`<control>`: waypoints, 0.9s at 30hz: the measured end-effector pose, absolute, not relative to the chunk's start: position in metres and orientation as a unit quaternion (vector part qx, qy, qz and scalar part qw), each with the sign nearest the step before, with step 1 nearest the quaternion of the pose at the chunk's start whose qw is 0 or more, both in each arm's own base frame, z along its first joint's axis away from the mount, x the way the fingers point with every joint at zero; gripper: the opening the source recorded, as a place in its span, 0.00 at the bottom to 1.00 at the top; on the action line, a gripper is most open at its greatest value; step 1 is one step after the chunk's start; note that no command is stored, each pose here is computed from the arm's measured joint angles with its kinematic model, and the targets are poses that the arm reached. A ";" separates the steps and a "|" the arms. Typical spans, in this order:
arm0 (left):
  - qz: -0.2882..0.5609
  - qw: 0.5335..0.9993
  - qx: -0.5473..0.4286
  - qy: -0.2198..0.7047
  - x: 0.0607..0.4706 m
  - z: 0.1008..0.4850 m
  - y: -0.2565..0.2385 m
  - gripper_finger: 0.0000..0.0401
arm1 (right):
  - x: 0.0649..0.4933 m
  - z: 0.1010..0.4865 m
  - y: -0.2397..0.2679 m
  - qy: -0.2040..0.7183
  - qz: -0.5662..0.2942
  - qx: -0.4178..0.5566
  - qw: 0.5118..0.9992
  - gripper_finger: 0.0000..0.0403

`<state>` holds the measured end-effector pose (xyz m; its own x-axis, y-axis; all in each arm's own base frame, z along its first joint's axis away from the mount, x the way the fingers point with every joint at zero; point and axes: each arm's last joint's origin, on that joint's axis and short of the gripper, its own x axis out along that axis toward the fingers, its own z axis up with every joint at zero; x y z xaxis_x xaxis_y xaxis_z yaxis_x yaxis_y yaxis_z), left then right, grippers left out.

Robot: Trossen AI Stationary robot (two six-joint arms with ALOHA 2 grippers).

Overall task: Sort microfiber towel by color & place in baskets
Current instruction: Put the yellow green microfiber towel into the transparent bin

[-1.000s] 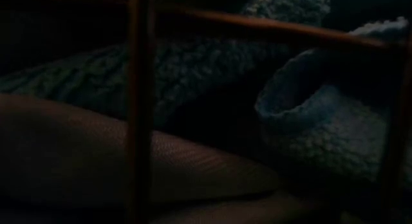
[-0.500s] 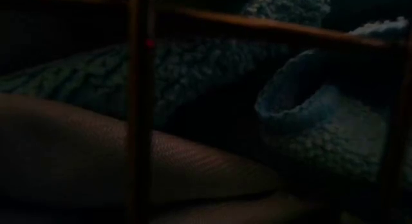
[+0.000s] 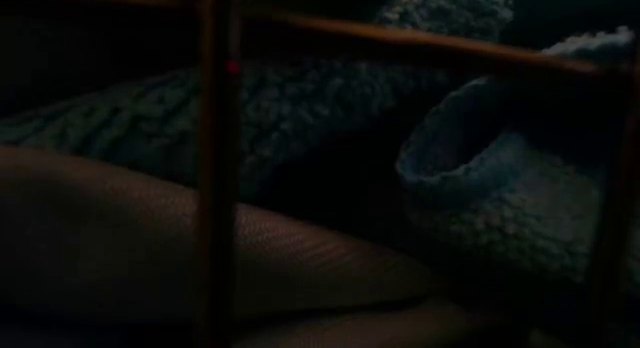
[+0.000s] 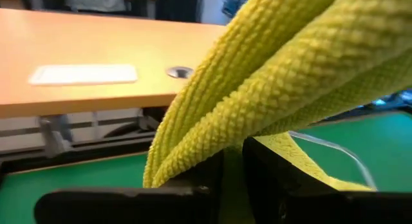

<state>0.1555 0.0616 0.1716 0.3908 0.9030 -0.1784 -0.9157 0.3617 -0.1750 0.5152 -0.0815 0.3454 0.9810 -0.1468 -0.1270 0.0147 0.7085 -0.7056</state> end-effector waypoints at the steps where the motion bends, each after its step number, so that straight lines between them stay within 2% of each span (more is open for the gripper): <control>1: 0.541 0.831 -0.126 0.029 0.156 0.171 0.061 0.14 | 0.515 0.345 -0.081 0.093 -0.041 -0.378 0.920 0.00; 11: 0.396 0.902 -0.161 0.063 0.164 0.170 0.051 0.14 | 0.509 0.326 -0.084 0.187 -0.005 -0.365 0.912 0.00; 20: 0.327 0.931 -0.143 0.077 0.169 0.172 0.037 0.14 | 0.505 0.304 -0.111 0.231 -0.014 -0.347 0.909 0.00; 27: 0.279 0.950 -0.129 0.051 0.170 0.188 0.024 0.14 | 0.500 0.283 -0.128 0.245 0.002 -0.285 0.927 0.00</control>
